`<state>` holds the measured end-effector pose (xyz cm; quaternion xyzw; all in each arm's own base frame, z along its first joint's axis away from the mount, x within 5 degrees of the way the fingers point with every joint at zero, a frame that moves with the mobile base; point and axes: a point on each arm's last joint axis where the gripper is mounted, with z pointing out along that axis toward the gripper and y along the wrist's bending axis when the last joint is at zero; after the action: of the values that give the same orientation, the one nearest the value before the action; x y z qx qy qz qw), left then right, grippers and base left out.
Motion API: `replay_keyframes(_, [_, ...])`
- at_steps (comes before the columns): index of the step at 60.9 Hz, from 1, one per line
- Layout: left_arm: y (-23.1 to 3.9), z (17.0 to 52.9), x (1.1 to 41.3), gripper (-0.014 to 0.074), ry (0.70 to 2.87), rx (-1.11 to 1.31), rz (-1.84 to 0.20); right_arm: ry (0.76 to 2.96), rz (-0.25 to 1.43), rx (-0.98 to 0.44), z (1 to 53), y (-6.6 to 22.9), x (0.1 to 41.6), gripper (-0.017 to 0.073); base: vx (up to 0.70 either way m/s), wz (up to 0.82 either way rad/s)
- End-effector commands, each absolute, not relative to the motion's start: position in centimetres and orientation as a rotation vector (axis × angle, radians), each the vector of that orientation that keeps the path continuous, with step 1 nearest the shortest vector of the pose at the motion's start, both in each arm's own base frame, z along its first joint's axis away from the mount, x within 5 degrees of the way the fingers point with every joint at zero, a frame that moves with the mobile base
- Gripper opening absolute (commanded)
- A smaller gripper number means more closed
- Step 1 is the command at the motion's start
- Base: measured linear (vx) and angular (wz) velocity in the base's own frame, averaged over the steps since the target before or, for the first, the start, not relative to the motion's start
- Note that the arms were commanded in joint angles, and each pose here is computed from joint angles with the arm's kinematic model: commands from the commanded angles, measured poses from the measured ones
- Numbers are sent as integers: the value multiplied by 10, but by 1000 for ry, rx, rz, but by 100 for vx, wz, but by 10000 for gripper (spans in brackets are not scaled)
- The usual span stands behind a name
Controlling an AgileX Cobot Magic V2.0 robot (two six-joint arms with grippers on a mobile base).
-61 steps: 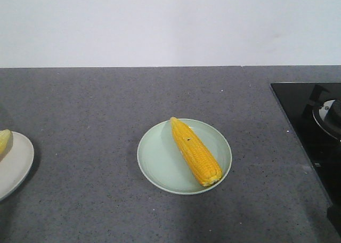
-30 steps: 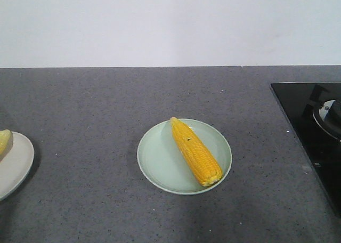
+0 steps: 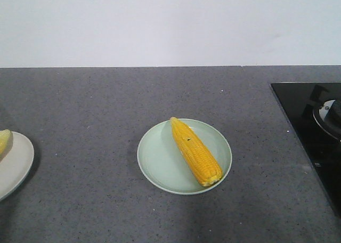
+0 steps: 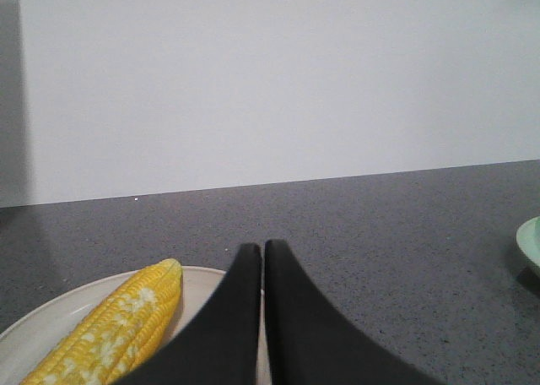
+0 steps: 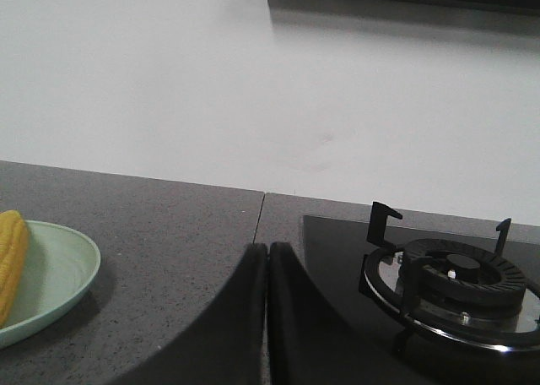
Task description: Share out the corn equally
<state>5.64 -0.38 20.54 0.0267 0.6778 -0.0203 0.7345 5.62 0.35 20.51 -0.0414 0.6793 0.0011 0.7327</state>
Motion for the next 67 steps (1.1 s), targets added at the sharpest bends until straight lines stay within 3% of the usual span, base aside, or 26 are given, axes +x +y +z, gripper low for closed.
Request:
replay_keyframes(1, [-4, 212, 54, -7, 1403, 56, -58, 1425, -5, -89, 209, 3, 56, -4, 0, 0])
replay_keyframes(57, [-4, 212, 54, -7, 1403, 56, -58, 1500, -51, -72, 202, 1, 56, -4, 0, 0])
replay_keyframes(67, [-4, 212, 54, -7, 1404, 56, -58, 1407, -48, -76, 210, 2, 55, -4, 0, 0])
